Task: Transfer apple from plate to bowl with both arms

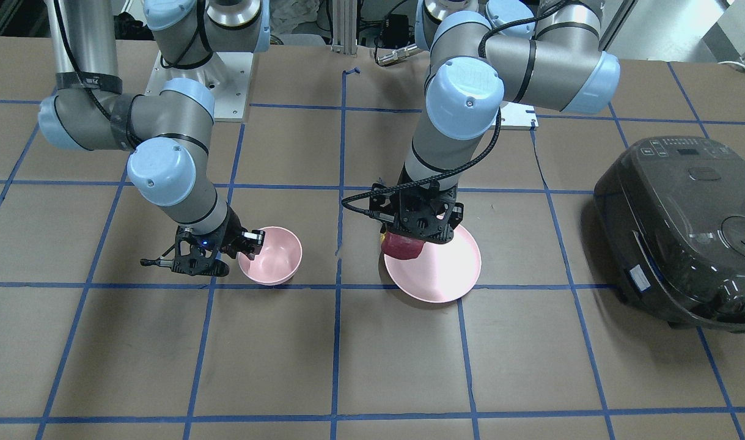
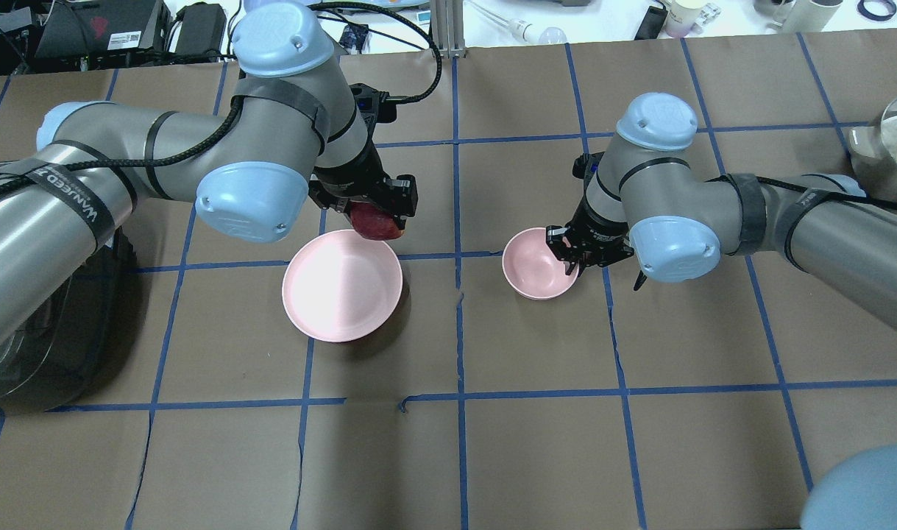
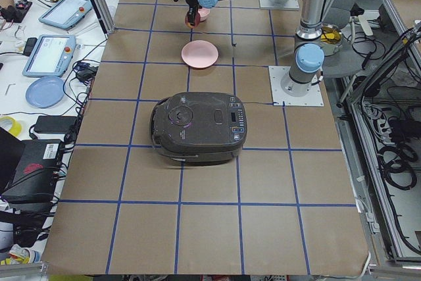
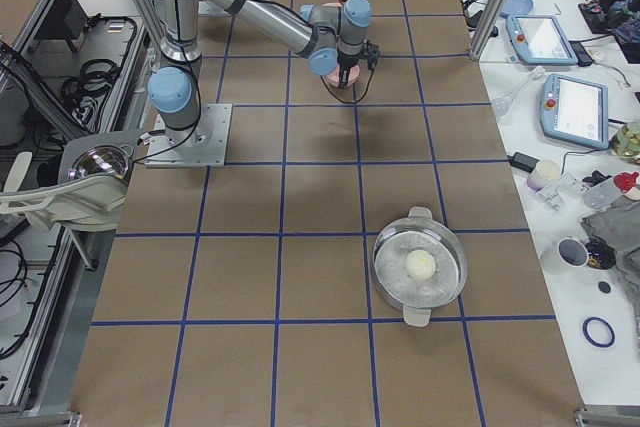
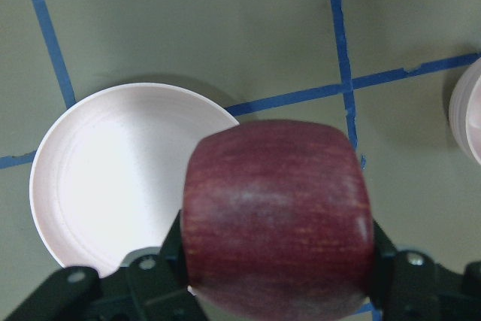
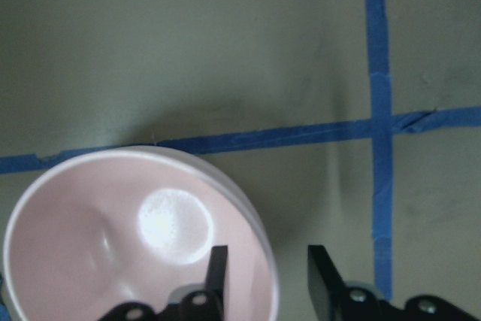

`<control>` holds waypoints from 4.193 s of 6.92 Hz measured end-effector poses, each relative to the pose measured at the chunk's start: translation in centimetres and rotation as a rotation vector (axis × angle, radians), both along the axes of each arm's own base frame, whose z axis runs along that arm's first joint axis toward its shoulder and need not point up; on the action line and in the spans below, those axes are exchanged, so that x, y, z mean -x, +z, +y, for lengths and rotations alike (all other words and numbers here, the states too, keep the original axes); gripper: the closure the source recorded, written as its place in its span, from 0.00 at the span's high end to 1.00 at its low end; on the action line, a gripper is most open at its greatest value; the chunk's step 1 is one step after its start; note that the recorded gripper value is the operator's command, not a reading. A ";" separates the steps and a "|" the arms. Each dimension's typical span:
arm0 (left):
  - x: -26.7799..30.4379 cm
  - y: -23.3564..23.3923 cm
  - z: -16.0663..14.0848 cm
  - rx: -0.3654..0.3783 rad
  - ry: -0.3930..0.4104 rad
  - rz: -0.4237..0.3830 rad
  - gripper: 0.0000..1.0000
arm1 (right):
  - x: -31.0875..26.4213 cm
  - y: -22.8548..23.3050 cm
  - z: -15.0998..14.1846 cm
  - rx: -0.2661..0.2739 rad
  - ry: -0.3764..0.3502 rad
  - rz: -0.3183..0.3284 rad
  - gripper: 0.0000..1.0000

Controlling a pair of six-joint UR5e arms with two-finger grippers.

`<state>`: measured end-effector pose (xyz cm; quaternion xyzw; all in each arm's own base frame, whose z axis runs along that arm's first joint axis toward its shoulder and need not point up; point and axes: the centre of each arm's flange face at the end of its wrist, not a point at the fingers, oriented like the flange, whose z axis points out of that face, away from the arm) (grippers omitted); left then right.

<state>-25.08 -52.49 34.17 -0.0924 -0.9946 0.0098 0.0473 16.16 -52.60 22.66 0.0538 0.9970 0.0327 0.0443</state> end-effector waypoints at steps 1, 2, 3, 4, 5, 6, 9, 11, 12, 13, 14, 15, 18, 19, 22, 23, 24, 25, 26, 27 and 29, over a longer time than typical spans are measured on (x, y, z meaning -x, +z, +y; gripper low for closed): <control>0.3 0.0 0.0 -0.008 0.036 0.022 0.05 | 0.9 3.3 -1.1 0.024 0.002 0.054 1.00; 0.9 -0.2 0.0 -0.027 0.105 0.059 0.06 | 1.5 8.1 -1.9 0.042 0.002 0.102 1.00; 2.5 -0.7 -0.2 -0.037 0.193 0.106 0.05 | 1.8 13.4 -2.0 0.054 0.004 0.131 1.00; 5.1 -1.2 -0.1 -0.032 0.284 0.167 0.05 | 1.8 18.6 -1.6 0.062 0.006 0.139 1.00; 8.1 -2.2 0.3 -0.028 0.348 0.211 0.05 | 1.8 23.1 -0.9 0.058 0.007 0.139 1.00; 11.1 -3.6 1.0 -0.026 0.373 0.236 0.05 | 1.9 25.9 -0.3 0.048 0.007 0.138 1.00; 16.5 -8.0 2.6 -0.044 0.394 0.250 0.06 | 2.1 28.7 1.0 0.042 0.011 0.144 1.00; 17.5 -9.9 2.8 -0.062 0.411 0.243 0.13 | 1.9 29.2 1.2 0.053 0.013 0.138 1.00; 17.7 -10.4 2.7 -0.060 0.413 0.247 0.36 | 1.9 29.3 1.2 0.055 0.013 0.136 1.00; 17.9 -10.8 2.7 -0.057 0.413 0.251 0.51 | 1.9 29.3 1.2 0.056 0.014 0.136 1.00; 18.0 -11.0 2.7 -0.056 0.414 0.252 0.66 | 1.9 29.3 1.2 0.055 0.015 0.136 1.00; 18.0 -11.1 2.7 -0.055 0.415 0.252 0.77 | 1.8 29.3 1.2 0.055 0.017 0.136 1.00; 18.2 -10.1 2.5 -0.029 0.442 0.282 0.95 | 1.8 29.2 1.1 0.055 0.017 0.136 1.00; 18.2 -9.7 2.5 -0.024 0.449 0.288 1.00 | 1.8 29.2 1.1 0.054 0.017 0.137 1.00; 16.8 -7.5 2.2 0.013 0.406 0.300 1.00 | 1.8 29.2 1.2 0.055 0.019 0.141 1.00; 15.3 -6.4 2.1 0.029 0.338 0.284 1.00 | 1.8 29.1 1.1 0.055 0.019 0.138 1.00; 13.3 -4.7 1.9 0.041 0.271 0.262 1.00 | 1.7 29.1 1.1 0.055 0.019 0.137 1.00; 10.5 -2.4 1.7 0.051 0.203 0.235 1.00 | 1.7 29.0 1.0 0.054 0.020 0.136 1.00; 7.3 0.2 1.4 0.050 0.164 0.209 1.00 | 1.7 29.0 1.0 0.054 0.020 0.135 1.00; 3.9 2.8 1.4 0.044 0.148 0.182 1.00 | 1.7 29.0 1.0 0.054 0.020 0.135 1.00; -2.7 7.4 1.7 0.043 0.133 0.088 1.00 | 1.7 29.0 1.0 0.055 0.019 0.134 1.00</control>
